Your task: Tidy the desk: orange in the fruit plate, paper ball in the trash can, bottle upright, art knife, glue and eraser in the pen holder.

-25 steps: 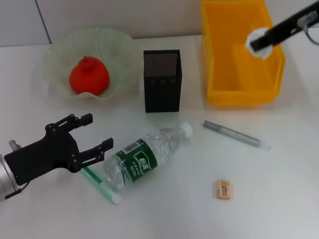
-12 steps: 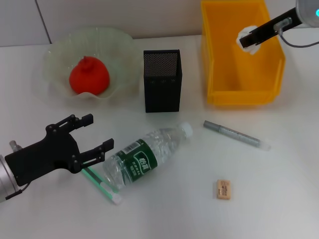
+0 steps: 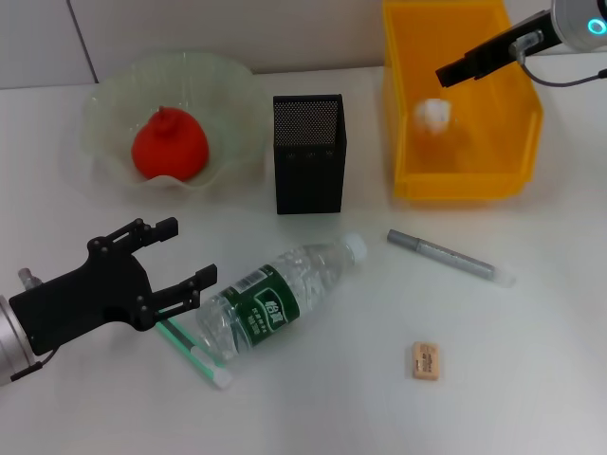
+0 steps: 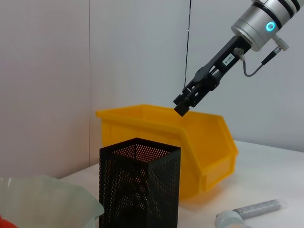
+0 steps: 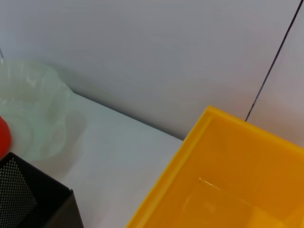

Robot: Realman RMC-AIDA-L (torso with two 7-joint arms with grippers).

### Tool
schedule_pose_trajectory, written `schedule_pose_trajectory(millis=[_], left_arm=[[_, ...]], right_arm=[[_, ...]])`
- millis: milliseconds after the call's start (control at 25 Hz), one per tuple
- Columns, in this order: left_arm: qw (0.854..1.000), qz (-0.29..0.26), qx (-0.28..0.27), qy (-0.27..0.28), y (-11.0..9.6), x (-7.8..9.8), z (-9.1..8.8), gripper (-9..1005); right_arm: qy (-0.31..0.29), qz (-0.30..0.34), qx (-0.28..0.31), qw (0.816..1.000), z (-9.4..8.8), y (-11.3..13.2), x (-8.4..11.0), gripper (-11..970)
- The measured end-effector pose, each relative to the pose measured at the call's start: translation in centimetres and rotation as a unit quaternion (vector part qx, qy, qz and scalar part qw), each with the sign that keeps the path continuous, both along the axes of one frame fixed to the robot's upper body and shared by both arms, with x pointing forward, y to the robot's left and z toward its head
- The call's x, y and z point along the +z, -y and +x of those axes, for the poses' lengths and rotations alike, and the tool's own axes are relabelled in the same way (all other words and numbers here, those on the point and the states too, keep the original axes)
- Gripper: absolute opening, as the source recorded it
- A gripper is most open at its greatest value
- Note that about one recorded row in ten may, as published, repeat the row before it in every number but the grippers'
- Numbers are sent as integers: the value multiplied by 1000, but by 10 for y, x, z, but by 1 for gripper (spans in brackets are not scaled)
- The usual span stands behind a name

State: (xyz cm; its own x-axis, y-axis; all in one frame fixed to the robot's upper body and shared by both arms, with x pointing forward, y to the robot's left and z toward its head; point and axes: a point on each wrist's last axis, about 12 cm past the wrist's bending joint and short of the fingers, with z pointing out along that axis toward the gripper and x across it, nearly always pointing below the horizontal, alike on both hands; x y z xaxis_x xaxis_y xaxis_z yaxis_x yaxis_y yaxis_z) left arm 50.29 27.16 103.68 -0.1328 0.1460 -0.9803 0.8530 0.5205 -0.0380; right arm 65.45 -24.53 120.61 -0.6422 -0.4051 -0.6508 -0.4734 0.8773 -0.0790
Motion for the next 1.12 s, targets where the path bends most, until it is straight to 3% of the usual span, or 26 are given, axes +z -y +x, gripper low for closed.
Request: schedule_pose_trajectory(millis=[280,440,560,600,640,680,720,760,840,880,920,1000,1040,1080,1120], left_arm=[[1000,-1,1,-2,0,0,0,812],[1000,-2,2,-3,-1,0,0,812],[1000,-6,3,-5,-1,0,-1,812],[1000,-6,3,-5,-1,0,-1,812],[1000,-12,1,-7,0,1,-1,812],[1000,-12,1,-7,0,1,-1,812],[1000,-15,0,-10,0,2,-1,812],[1000,-20,-1,-14,0,3,-1,812],[999,-35,-6,-26,1,7,1,812],[999,-35,-6,-26,1,7,1,812],[999,-38,-7,-28,1,9,1,812],[998,-45,-12,-30,2,14,4,812],[998,-48,-14,-31,2,17,6,812],[998,-50,-16,-35,2,20,7,812],[998,-50,-22,-44,4,26,10,812]], right_arm=[[36,44,22,998,-12,1,8,732],[101,137,84,982,-41,9,16,835],[141,192,131,962,-66,21,8,835],[141,192,131,962,-66,21,8,834],[160,212,161,950,-83,29,-2,834],[160,212,161,950,-83,29,-2,834],[171,220,191,941,-100,38,-16,834],[171,220,191,941,-100,38,-16,834],[174,228,223,932,-126,51,-45,834],[174,228,223,932,-126,51,-45,833],[169,231,229,930,-139,58,-64,833],[165,232,230,931,-145,61,-74,833],[159,236,230,931,-155,67,-91,833],[159,236,230,931,-155,67,-91,833],[160,247,233,927,-168,75,-106,832]])
